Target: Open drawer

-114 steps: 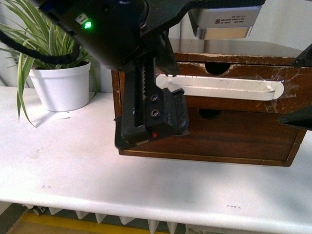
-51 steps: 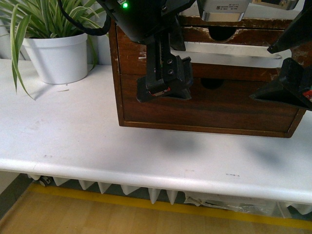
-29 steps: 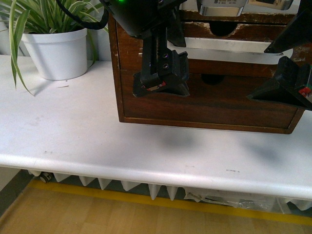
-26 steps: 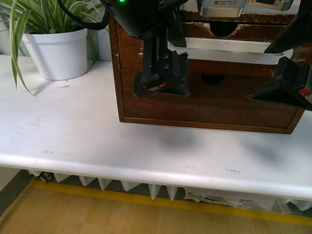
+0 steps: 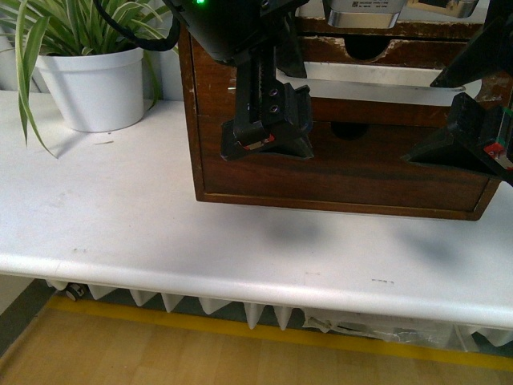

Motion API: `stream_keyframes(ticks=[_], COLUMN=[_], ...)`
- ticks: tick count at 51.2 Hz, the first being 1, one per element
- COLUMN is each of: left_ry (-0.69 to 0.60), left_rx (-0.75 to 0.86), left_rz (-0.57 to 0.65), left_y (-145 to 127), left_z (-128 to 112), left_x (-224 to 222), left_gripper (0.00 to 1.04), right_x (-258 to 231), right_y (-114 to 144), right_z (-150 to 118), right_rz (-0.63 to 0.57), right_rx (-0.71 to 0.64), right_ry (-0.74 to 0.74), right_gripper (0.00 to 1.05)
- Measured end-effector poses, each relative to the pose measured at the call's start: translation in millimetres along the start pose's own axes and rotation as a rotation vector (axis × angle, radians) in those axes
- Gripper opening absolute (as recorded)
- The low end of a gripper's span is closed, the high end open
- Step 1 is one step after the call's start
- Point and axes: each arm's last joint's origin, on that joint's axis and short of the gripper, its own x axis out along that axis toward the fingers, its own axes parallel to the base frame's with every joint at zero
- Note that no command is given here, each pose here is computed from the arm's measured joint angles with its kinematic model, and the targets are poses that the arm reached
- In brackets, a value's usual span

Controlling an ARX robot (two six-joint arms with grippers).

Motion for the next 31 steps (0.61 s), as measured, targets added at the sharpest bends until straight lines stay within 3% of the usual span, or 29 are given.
stream_keyframes(ticks=[18,31], left_ry=[-0.071,-0.031], left_rx=[-0.094,-0.081], left_rz=[0.002,0.009], left_y=[-0.7,-2.5], left_z=[1.7,2.4], left_x=[3.1,3.8], left_gripper=[0.99,0.99], right_x=[2.2,3.4], right_y=[-2.8,-2.5], right_z=[1.7,-0.9], right_rz=[-0.016,-0.012], right_rx=[0.052,0.045], right_ry=[-0.034,-0.016], right_gripper=[0.96,0.96])
